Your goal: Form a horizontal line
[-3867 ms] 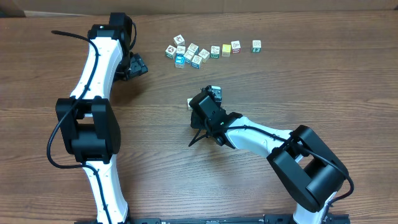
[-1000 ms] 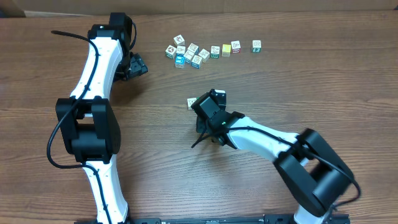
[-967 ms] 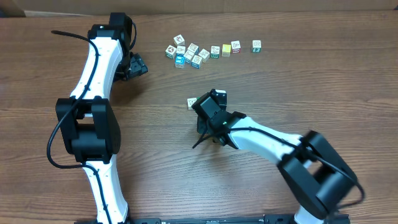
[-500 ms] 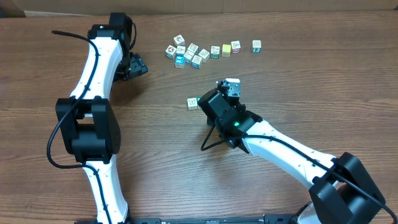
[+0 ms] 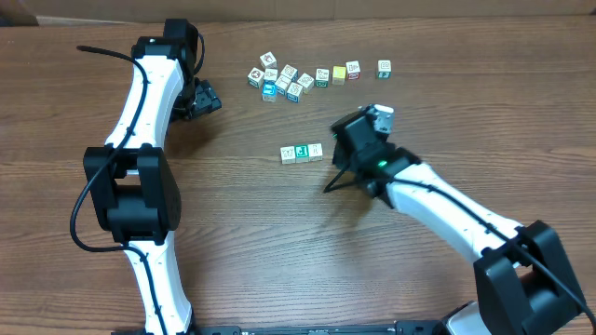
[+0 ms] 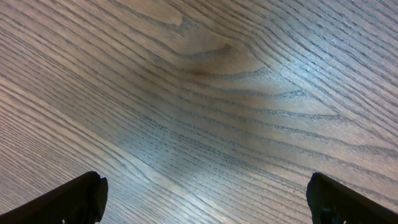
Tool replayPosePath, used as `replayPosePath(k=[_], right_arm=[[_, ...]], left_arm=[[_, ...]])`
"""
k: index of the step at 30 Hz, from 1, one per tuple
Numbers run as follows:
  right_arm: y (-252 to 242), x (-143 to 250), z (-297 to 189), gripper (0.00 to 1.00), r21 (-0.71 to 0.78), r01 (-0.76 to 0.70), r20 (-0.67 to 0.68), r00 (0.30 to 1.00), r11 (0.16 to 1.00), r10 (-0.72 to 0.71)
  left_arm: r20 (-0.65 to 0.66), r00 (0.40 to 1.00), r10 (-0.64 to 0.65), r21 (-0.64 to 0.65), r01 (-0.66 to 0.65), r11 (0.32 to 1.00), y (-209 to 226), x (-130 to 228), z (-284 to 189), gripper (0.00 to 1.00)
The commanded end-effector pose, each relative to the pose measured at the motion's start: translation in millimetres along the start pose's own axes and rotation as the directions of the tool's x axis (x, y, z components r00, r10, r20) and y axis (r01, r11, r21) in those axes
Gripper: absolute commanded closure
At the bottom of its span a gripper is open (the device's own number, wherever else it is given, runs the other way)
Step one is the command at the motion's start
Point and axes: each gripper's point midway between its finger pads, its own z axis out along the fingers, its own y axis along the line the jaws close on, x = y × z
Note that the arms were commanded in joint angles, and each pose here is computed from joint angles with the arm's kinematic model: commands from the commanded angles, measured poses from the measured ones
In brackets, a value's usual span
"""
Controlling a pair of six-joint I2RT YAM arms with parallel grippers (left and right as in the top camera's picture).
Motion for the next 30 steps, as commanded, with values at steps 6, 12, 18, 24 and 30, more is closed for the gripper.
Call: replayPosePath(k=[6,12,18,24,30], right_arm=[[1,10,13,0.0,-0.095,-0.01,-0.121,0.993,0.995,-0.002],[27,11,7,0.0,-0.214,0.152,-0.098,0.979,0.965,-0.176],[51,-29,-32,0.0,-0.247,0.221,-0.078,0.966,0.944,-0.246],[76,-71,-84,0.0,-0.283,0.252,-0.045,0.96,0.926,-0.275],[95,-37,-66,0.0,-0.282,0.305,-0.128,0.928,0.91,-0.351]], left_arm=[[0.039,0.999,0.0,0.014,0.0,1.0,-1,-7,-14,0.0],[0.039,0.999,0.0,0.014,0.0,1.0,-1,-7,-14,0.0],[0.039,0.999,0.0,0.014,0.0,1.0,-1,-7,-14,0.0],[0.039,0.999,0.0,0.014,0.0,1.0,-1,-7,-14,0.0],[0.039,0.999,0.0,0.014,0.0,1.0,-1,-7,-14,0.0]])
